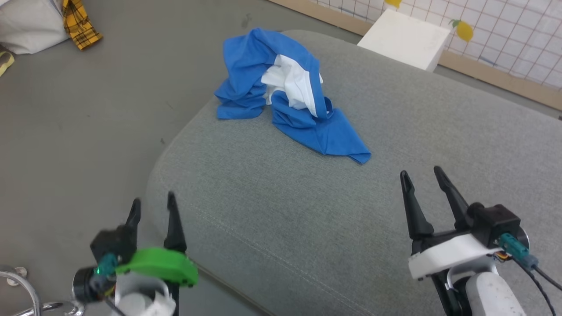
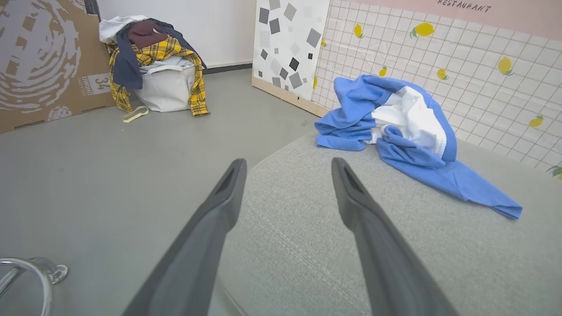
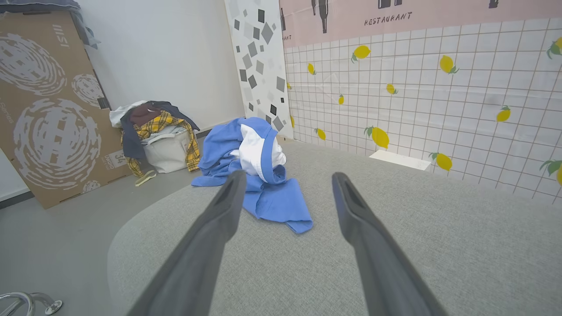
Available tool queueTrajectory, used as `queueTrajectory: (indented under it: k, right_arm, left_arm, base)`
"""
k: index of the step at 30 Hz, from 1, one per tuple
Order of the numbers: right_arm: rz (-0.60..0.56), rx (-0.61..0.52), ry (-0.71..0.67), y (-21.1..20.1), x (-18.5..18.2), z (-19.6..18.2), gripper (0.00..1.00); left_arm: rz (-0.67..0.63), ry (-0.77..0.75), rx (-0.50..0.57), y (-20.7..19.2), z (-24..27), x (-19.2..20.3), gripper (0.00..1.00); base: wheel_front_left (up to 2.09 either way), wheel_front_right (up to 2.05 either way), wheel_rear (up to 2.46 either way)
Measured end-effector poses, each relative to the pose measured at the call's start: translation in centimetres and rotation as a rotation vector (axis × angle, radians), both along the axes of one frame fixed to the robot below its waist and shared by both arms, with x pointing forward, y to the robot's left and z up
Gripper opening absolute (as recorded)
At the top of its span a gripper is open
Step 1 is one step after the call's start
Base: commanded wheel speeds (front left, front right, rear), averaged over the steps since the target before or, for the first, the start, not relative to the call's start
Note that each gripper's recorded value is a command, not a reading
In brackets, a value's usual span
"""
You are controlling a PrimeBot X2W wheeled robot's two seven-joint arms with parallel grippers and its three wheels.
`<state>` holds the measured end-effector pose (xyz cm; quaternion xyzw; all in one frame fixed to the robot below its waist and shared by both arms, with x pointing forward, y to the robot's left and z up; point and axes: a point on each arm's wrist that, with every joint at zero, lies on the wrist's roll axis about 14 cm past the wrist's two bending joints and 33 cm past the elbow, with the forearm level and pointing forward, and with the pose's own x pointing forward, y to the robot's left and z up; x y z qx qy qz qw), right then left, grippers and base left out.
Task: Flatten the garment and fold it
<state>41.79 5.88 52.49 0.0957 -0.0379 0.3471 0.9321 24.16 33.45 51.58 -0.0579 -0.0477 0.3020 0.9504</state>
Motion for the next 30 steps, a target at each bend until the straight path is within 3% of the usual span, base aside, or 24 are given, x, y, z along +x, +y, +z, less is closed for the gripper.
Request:
queueTrajectory:
  k: [10, 17, 24, 30]
  right_arm:
    - [-0.034, 0.021, -0.015, -0.4, 3.4, 0.1, 1.00]
    - [-0.094, 0.031, 0.019, -2.3, 6.1, -1.9, 1.00]
    - [-0.190, 0.029, 0.048, -5.7, 8.7, -4.4, 1.00]
    - [-0.252, 0.015, 0.105, -8.4, 9.8, -7.8, 1.00]
  left_arm:
    - [-0.229, 0.015, -0.013, 1.2, 6.2, 12.2, 1.00]
    - [-0.298, 0.097, -0.103, 3.1, 8.4, 20.5, 1.00]
    - [-0.324, 0.213, -0.201, 3.5, 7.6, 27.6, 1.00]
    - [-0.322, 0.336, -0.295, 2.8, 3.5, 32.4, 1.00]
  base:
    - [0.00, 0.00, 0.00]
    - [0.00, 0.00, 0.00]
    - [0.00, 0.00, 0.00]
    - [0.00, 0.00, 0.00]
